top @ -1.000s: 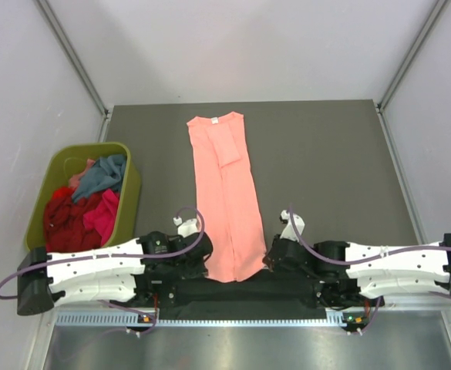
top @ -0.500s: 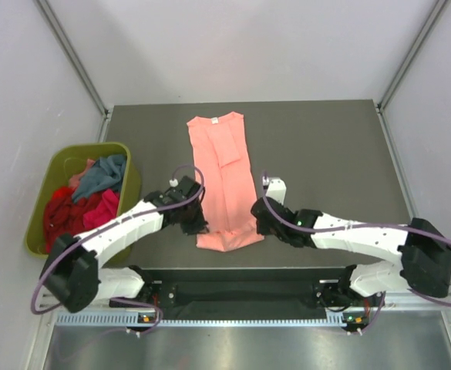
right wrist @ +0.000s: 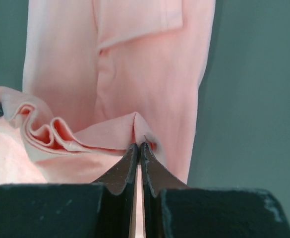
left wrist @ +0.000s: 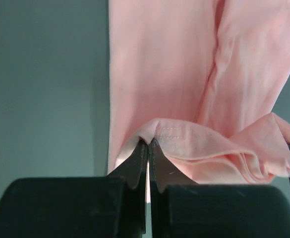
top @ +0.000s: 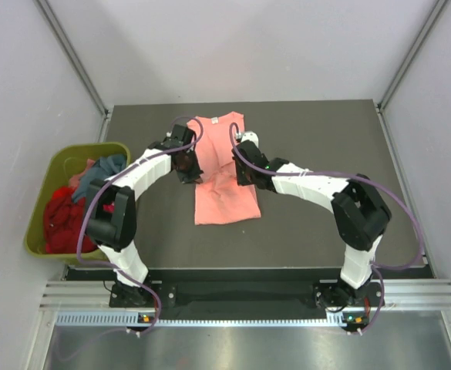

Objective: Fold and stack the t-shirts
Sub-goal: Fold the tshirt

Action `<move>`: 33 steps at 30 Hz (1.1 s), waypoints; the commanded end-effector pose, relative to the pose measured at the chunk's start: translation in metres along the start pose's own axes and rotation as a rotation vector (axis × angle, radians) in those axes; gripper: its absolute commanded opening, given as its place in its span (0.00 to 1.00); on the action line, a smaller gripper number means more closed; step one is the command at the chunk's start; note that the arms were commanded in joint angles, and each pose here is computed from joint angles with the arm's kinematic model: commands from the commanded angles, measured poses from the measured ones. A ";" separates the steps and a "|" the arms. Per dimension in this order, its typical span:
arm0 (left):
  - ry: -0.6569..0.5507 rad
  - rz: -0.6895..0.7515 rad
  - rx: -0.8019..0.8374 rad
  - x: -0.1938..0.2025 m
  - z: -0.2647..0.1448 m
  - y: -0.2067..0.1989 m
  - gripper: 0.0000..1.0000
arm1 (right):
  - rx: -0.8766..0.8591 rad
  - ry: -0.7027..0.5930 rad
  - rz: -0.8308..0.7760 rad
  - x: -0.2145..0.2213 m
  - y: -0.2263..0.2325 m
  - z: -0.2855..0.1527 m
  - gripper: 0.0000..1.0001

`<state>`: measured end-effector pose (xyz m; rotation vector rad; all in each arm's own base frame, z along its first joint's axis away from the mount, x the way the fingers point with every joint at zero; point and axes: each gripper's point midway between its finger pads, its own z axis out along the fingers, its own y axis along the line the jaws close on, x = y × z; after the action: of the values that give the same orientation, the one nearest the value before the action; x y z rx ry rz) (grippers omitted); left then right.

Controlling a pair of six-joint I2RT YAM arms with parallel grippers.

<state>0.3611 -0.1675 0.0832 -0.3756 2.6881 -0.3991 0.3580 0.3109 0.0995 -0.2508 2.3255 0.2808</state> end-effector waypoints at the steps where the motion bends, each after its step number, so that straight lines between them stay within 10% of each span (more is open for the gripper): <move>1: -0.046 0.028 0.071 -0.041 0.000 -0.014 0.00 | -0.034 -0.019 -0.035 -0.032 -0.002 0.014 0.00; 33: -0.050 -0.068 0.066 -0.112 0.062 0.006 0.01 | -0.013 0.008 -0.096 -0.095 -0.042 0.091 0.00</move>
<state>0.4585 -0.1376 0.0427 -0.4796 2.7056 -0.4441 0.4748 0.3047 0.0761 -0.3841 2.3814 0.2352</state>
